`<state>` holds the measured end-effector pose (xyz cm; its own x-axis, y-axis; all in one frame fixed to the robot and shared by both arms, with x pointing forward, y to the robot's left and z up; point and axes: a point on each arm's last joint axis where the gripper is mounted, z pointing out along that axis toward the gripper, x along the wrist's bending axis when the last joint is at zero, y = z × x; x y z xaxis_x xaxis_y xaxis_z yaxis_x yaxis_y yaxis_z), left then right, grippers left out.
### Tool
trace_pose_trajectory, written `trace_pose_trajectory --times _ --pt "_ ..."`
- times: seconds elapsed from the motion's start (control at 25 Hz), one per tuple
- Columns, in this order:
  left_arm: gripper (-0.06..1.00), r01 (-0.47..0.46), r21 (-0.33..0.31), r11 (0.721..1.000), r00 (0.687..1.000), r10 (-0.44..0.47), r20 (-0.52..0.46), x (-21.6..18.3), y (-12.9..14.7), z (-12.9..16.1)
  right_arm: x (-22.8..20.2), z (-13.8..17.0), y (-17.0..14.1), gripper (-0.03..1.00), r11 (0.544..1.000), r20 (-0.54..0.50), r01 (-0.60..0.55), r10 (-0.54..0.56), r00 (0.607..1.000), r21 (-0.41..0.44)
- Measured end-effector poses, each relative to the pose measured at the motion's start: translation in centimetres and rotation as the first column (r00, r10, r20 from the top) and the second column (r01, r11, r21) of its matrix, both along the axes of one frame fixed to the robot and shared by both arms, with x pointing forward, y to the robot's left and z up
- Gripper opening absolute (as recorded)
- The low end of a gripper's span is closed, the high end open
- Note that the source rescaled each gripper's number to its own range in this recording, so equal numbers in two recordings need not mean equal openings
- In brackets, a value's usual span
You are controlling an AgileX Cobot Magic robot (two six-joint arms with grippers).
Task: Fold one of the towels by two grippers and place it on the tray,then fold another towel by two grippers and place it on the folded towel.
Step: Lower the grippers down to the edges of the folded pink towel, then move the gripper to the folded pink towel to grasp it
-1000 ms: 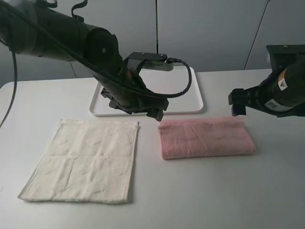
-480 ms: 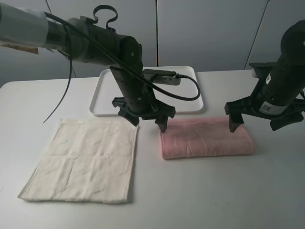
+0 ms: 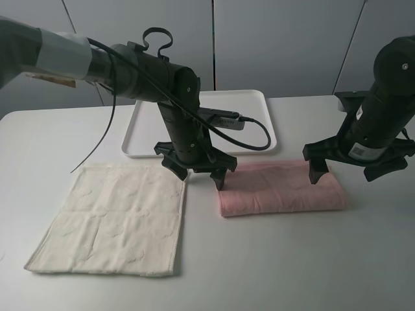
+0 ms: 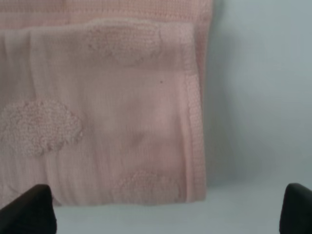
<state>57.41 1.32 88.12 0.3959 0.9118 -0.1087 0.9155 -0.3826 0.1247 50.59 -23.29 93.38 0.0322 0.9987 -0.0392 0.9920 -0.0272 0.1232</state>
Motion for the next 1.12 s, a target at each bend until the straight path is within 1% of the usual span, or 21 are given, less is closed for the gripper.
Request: trace_pose_trajectory --times 0.12,0.44,0.8,1.0,1.12 --pt "1.00 -0.009 0.005 1.000 1.000 0.009 -0.006 0.0 0.0 -0.5 0.0 0.0 0.0 1.00 1.000 0.002 0.000 0.000 1.000 0.001" --pt "1.00 -0.007 0.009 1.000 1.000 0.007 0.005 0.1 0.0 -0.5 0.2 -0.2 0.1 1.00 1.000 0.010 -0.004 0.004 1.000 0.004" --pt "1.00 -0.004 0.014 1.000 1.000 0.004 0.009 0.1 0.1 -0.5 0.6 -2.7 0.1 1.00 0.999 -0.064 -0.033 0.032 0.997 -0.022" --pt "1.00 -0.004 0.015 1.000 1.000 0.004 0.009 0.2 0.1 -0.5 1.7 -3.5 0.4 1.00 0.997 -0.069 -0.074 0.072 0.995 -0.032" --pt "1.00 -0.004 0.015 1.000 1.000 0.004 0.009 0.2 0.1 -0.5 2.8 -3.2 0.6 1.00 0.995 -0.046 -0.099 0.097 0.994 -0.033"
